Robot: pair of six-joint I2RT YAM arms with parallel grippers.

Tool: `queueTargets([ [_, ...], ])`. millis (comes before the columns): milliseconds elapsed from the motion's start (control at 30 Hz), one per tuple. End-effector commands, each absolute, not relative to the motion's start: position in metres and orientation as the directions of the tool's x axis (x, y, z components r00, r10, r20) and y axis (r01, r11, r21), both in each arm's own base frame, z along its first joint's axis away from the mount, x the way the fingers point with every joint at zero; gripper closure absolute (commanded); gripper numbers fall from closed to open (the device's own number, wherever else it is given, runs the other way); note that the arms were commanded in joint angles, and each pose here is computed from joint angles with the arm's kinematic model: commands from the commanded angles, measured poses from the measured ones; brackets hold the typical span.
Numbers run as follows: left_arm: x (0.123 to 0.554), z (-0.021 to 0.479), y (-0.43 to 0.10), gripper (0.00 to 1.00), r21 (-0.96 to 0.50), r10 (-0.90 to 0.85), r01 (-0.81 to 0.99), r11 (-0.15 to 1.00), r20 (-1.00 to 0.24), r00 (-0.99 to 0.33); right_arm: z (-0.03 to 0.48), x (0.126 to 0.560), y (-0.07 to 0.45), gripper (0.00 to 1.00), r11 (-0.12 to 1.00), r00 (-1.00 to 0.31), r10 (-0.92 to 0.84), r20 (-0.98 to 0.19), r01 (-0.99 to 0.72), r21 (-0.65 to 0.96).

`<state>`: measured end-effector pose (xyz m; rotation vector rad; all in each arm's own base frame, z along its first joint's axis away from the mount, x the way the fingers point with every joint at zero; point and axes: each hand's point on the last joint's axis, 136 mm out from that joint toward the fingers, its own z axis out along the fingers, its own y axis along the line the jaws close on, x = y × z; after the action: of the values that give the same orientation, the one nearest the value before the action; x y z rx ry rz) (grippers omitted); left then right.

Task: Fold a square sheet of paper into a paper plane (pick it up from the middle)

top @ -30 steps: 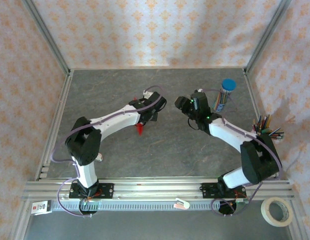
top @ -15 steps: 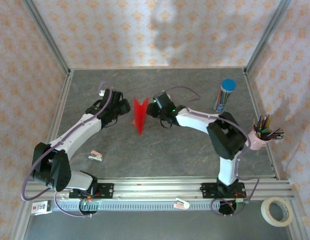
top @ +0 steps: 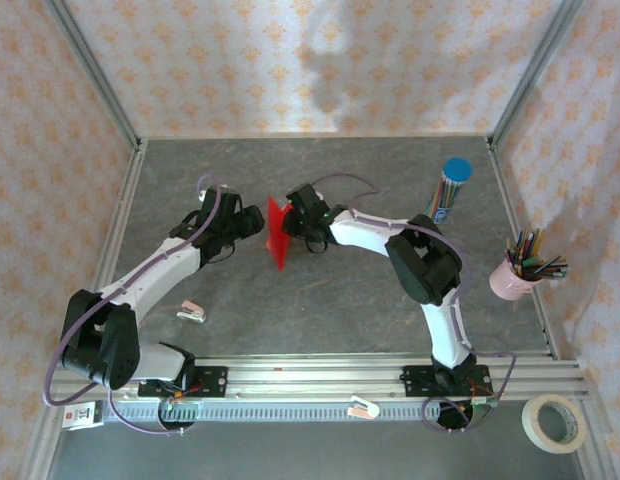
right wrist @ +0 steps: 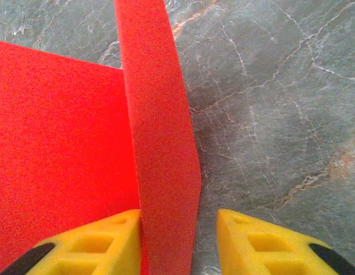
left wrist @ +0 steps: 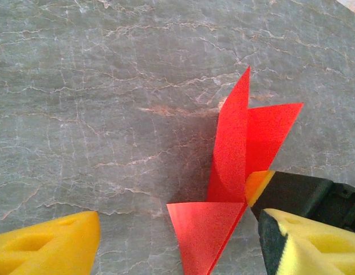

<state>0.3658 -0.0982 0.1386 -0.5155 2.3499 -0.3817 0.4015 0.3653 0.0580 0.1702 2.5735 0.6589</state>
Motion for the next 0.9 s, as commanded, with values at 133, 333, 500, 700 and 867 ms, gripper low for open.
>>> queueTargets([
  [133, 0.368, 0.142, -0.107, 0.25, -0.433, -0.442, -0.202, 0.878, -0.575, -0.688, 0.059, 0.402, 0.361, 0.78, 0.886, -0.876, 0.246, -0.415, 0.029, 0.463],
  [333, 0.368, 0.145, -0.115, 0.25, -0.455, -0.429, -0.161, 0.876, -0.579, -0.693, 0.064, 0.401, 0.352, 0.90, 0.870, -0.864, 0.280, -0.417, 0.045, 0.491],
  [500, 0.367, 0.147, -0.124, 0.24, -0.445, -0.389, -0.113, 0.888, -0.601, -0.699, 0.066, 0.398, 0.341, 0.92, 0.851, -0.858, 0.310, -0.411, 0.058, 0.521],
  [700, 0.363, 0.150, -0.142, 0.24, -0.417, -0.318, -0.030, 0.908, -0.643, -0.696, 0.071, 0.393, 0.327, 0.91, 0.807, -0.845, 0.359, -0.397, 0.067, 0.587],
  [867, 0.353, 0.151, -0.168, 0.23, -0.354, -0.195, 0.114, 0.928, -0.723, -0.662, 0.069, 0.390, 0.319, 0.91, 0.785, -0.846, 0.382, -0.372, 0.085, 0.613],
])
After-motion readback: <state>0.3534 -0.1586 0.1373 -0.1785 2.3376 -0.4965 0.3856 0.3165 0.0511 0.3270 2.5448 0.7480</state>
